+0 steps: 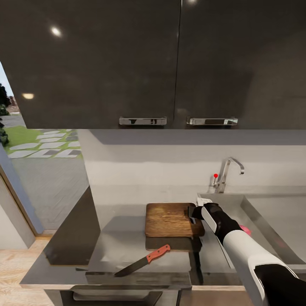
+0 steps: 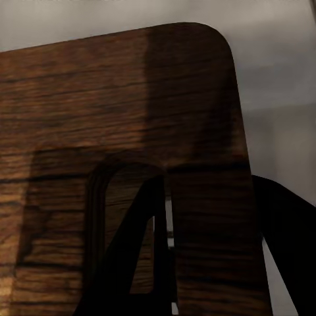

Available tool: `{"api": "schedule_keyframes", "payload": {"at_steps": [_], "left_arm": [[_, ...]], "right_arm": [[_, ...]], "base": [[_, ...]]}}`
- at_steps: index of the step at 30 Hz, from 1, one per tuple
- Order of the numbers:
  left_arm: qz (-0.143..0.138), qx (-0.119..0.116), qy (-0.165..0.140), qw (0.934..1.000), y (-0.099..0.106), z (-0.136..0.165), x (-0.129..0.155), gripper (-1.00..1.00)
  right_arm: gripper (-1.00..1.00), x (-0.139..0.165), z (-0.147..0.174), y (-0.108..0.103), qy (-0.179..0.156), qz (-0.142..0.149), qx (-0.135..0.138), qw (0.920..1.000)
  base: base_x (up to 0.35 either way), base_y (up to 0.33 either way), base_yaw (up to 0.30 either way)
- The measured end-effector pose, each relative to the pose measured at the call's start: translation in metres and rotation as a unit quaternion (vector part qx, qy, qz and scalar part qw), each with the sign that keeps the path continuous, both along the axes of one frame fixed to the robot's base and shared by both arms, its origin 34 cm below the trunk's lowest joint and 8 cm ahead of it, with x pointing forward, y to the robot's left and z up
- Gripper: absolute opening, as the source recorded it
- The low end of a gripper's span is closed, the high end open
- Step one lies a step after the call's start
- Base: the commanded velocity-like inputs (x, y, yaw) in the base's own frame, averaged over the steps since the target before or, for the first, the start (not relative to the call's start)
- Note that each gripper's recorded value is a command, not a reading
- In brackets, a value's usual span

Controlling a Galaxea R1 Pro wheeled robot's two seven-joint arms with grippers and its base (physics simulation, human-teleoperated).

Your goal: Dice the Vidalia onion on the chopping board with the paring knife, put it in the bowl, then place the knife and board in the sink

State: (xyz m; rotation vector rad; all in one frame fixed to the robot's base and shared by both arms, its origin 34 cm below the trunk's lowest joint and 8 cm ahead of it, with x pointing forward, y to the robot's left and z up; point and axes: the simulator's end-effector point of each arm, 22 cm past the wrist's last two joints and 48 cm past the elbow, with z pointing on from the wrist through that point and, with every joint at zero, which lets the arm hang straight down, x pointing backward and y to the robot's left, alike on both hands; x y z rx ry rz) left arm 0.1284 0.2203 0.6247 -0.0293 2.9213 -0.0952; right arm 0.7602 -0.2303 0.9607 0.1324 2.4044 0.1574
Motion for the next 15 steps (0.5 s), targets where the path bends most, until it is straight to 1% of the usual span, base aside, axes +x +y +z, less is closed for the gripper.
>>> {"api": "schedule_keyframes", "payload": {"at_steps": [15], "left_arm": [[0.000,0.000,0.007,1.0000,0.0004,-0.0002,-0.0053,1.00]], "right_arm": [[-1.00,-0.0007,-0.0093,0.0000,0.007,0.000,0.000,1.0000]], "base": [[0.000,0.000,0.000]]}}
